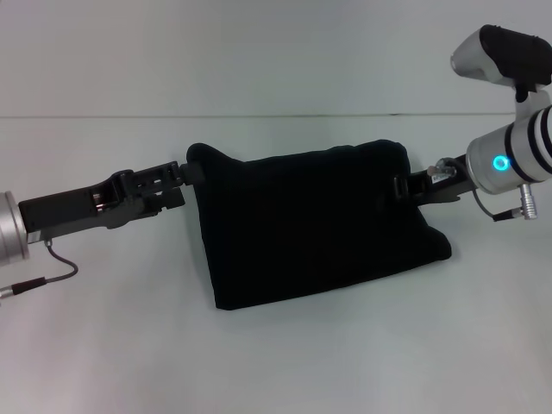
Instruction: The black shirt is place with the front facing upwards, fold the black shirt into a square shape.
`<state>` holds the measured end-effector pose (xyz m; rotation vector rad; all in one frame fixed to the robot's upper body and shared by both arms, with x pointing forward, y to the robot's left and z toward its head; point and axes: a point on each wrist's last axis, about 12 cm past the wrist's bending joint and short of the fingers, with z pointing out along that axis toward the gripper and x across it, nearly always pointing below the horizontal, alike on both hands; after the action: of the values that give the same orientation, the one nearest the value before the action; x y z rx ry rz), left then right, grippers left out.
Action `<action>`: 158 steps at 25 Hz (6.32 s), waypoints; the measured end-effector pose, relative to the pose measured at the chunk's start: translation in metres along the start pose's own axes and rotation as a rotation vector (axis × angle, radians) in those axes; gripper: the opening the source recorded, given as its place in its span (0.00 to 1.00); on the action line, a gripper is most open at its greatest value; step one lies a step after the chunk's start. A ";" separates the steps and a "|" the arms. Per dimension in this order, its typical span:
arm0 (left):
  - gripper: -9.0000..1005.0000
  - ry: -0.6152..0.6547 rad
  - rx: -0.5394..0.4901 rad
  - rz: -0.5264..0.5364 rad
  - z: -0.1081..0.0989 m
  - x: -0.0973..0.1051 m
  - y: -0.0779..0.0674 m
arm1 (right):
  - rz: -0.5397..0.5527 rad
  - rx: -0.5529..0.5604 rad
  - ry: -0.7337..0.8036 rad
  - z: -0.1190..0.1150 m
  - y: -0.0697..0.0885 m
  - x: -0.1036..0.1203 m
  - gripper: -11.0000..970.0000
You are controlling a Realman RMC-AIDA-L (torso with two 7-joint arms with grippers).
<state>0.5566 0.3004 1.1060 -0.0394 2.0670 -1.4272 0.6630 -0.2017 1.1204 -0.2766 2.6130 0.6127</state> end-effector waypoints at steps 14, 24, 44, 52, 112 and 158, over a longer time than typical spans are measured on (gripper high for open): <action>0.87 -0.024 0.003 -0.002 -0.002 -0.003 0.000 | 0.009 0.005 -0.003 -0.004 -0.002 -0.003 0.05; 0.87 -0.025 0.001 0.000 -0.002 -0.004 0.000 | 0.005 -0.014 -0.010 -0.005 0.004 -0.008 0.48; 0.87 -0.045 -0.006 -0.006 -0.006 -0.004 0.002 | 0.004 -0.007 -0.017 0.009 0.004 0.003 0.48; 0.87 -0.044 -0.005 -0.007 -0.006 -0.003 0.002 | 0.003 -0.016 -0.010 0.007 0.008 0.001 0.47; 0.86 -0.099 0.013 -0.005 -0.009 -0.010 0.001 | 0.030 0.142 0.016 -0.012 -0.022 0.007 0.13; 0.80 0.163 -0.214 -0.363 0.067 0.073 0.030 | 0.252 -0.535 -0.784 -0.110 -0.109 0.124 0.97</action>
<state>0.5404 0.2310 1.0316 -0.4178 2.4333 -1.4467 0.5441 -0.3602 1.1108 0.1287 1.7087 1.2171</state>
